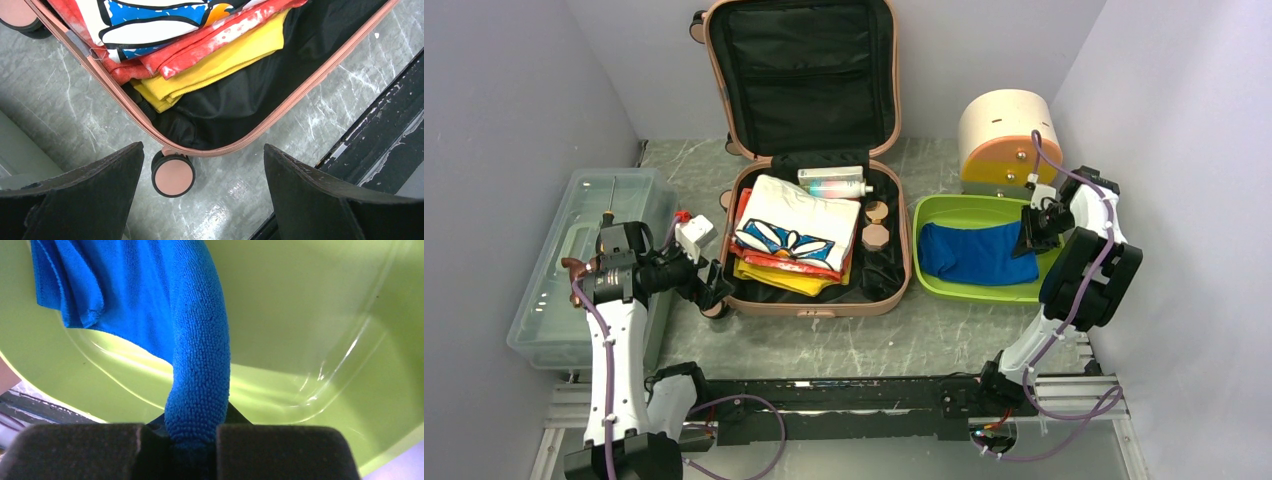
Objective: Open, take out, and arrange the luggage
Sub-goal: Place the clothes in the bin, then adjust the clothes in the bin.
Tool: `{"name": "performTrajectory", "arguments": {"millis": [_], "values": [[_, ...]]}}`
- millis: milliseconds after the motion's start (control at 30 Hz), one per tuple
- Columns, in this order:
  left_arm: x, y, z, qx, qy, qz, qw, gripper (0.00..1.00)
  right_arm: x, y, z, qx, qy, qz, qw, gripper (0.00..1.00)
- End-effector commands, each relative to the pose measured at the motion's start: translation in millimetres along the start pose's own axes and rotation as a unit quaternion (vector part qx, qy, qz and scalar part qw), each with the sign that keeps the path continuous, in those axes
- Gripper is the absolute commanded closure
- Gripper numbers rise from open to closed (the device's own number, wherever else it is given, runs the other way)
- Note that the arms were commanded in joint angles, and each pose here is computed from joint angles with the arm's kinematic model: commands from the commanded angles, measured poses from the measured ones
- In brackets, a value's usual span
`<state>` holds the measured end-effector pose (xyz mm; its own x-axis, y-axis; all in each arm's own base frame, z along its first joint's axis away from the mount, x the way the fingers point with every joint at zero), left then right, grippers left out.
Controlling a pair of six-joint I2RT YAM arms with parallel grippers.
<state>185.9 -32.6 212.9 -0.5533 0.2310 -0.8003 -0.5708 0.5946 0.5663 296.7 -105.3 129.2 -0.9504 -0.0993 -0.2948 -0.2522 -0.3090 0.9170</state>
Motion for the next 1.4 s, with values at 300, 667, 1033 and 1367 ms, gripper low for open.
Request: {"name": "performTrajectory", "arguments": {"millis": [300, 667, 1033, 1367], "values": [[0.7, -1.2, -3.9, 0.022, 0.0, -0.009, 1.0, 0.05, -2.3, 10.8, -25.9, 0.049, 0.01, 0.002, 0.999, 1.0], [0.8, -0.3, -2.8, 0.019, 0.002, -0.01, 1.0, 0.05, -25.0, 39.6, -35.9, 0.122, 0.029, -0.048, 0.991, 0.0], [1.2, 0.4, -1.8, 0.018, 0.005, -0.011, 1.0, 0.05, -56.9, 62.4, 58.4, 0.125, 0.164, -0.15, 0.967, 0.18], [1.1, 2.4, -0.9, 0.014, 0.005, -0.015, 1.0, 0.05, -80.3, -17.8, 71.1, 0.045, 0.151, -0.105, 0.982, 0.86]]}}
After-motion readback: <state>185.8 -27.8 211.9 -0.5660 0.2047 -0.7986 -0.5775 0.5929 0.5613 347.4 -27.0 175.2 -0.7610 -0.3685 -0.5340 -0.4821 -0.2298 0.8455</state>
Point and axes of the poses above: each gripper's point midway between its finger pads, its own y axis back along the fingers, its own z axis along the line the jaws close on, x = y × z, the point moved 4 cm from there along y, back along the fingers, and after that the axes turned 9 degrees about y, right-handed, at the moved point
